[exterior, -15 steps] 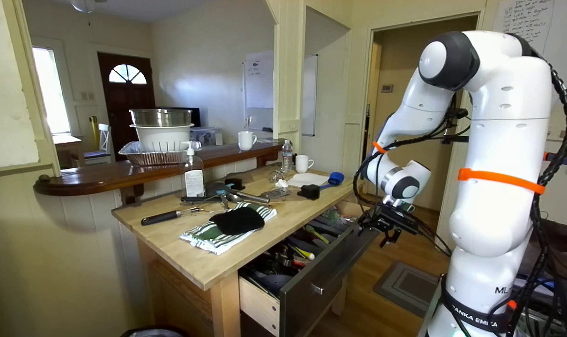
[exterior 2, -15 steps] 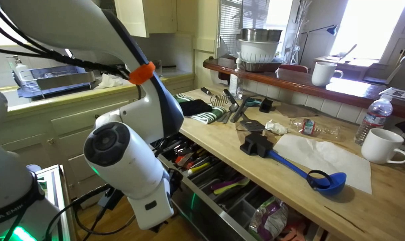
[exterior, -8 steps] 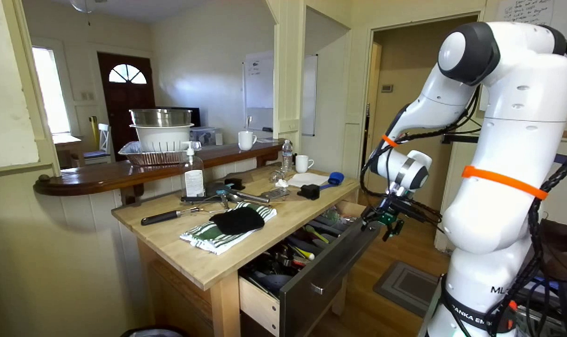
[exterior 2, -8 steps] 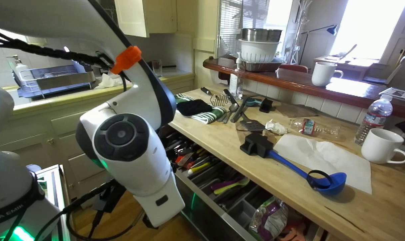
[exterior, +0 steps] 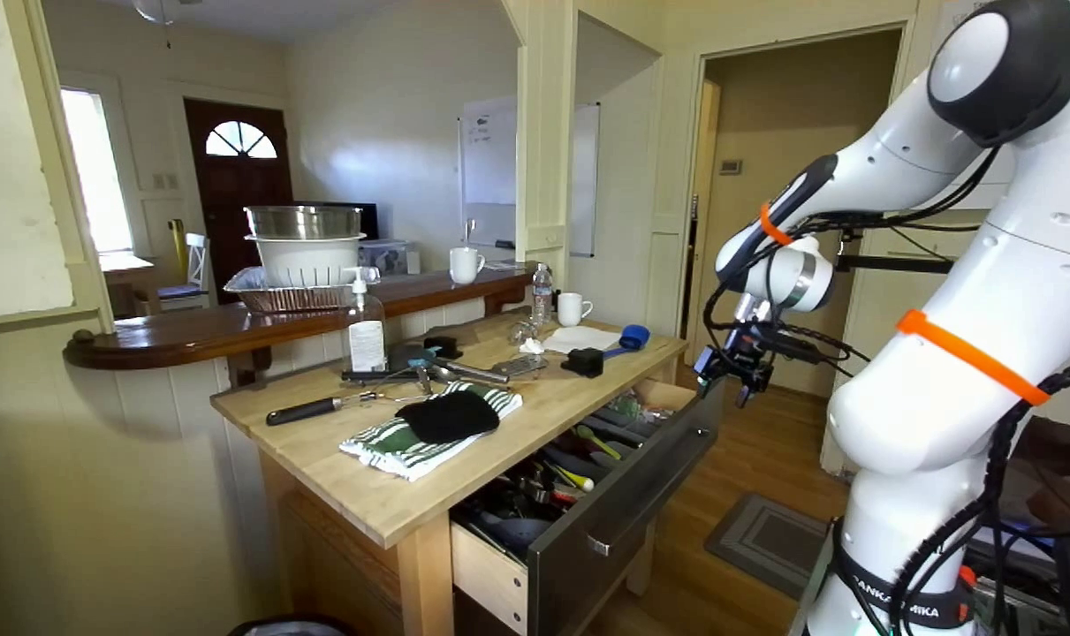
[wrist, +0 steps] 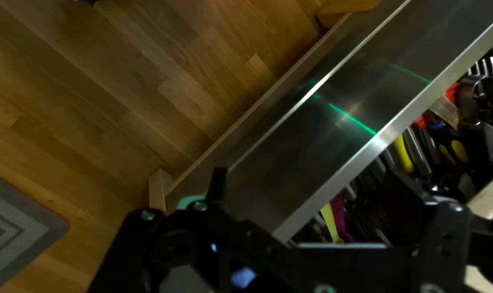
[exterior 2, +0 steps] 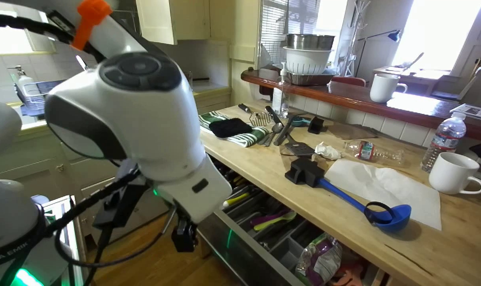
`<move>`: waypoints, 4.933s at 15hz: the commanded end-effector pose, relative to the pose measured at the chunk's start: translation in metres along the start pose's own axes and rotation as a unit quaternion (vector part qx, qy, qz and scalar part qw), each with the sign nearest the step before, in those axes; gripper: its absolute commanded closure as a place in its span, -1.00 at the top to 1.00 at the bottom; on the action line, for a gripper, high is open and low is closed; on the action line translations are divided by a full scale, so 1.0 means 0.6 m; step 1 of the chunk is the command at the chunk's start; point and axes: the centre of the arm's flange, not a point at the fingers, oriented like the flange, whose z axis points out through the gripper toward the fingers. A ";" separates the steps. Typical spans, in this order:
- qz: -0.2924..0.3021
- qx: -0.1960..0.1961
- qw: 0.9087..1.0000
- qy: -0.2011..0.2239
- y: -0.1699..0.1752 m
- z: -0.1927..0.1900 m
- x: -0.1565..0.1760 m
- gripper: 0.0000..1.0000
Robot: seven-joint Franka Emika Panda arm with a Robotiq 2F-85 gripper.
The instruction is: Open the drawer
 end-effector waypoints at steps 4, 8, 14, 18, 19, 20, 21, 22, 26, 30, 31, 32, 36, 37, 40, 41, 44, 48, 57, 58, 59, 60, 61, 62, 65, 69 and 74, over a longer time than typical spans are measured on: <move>-0.136 -0.037 0.985 0.102 -0.143 -0.196 -0.068 -0.17; -0.199 -0.033 0.966 0.162 -0.231 -0.203 -0.055 -0.79; -0.213 0.002 0.963 0.165 -0.264 -0.118 -0.003 -1.00; -0.205 0.002 0.969 0.134 -0.248 -0.023 0.022 -1.00; -0.202 -0.001 0.971 0.129 -0.244 -0.001 0.027 -1.00; -0.202 -0.003 0.971 0.129 -0.239 0.021 0.033 -1.00; -0.199 -0.004 0.972 0.123 -0.235 0.042 0.038 -1.00; -0.196 -0.005 0.973 0.119 -0.231 0.061 0.042 -1.00; -0.164 0.001 0.982 0.095 -0.220 0.126 0.046 -1.00; -0.166 -0.007 0.982 0.088 -0.228 0.097 0.027 -0.98; -0.166 -0.007 0.982 0.087 -0.228 0.098 0.028 -0.98; -0.165 -0.007 0.982 0.088 -0.228 0.097 0.028 -1.00; -0.189 -0.023 0.978 0.085 -0.230 0.130 0.036 -1.00; -0.198 -0.025 0.976 0.085 -0.233 0.136 0.037 -1.00; -0.232 -0.034 0.969 0.076 -0.235 0.155 0.036 -1.00; -0.243 -0.039 0.966 0.077 -0.235 0.162 0.036 -1.00; -0.274 -0.052 0.956 0.090 -0.234 0.184 0.038 -1.00; -0.290 -0.057 0.949 0.107 -0.232 0.207 0.038 -1.00; -0.303 -0.044 0.945 0.113 -0.226 0.253 0.048 -1.00; -0.300 -0.045 0.946 0.111 -0.222 0.259 0.050 -1.00; -0.297 -0.046 0.948 0.110 -0.217 0.265 0.051 -1.00; -0.295 -0.046 0.948 0.109 -0.214 0.270 0.053 -1.00; -0.294 -0.047 0.949 0.106 -0.212 0.277 0.054 -1.00; -0.293 -0.047 0.950 0.100 -0.210 0.283 0.054 -1.00; -0.287 -0.041 0.954 0.078 -0.209 0.298 0.052 -1.00; -0.280 -0.040 0.959 0.025 -0.195 0.322 0.040 -1.00; -0.261 -0.057 0.964 -0.017 -0.188 0.311 0.023 -1.00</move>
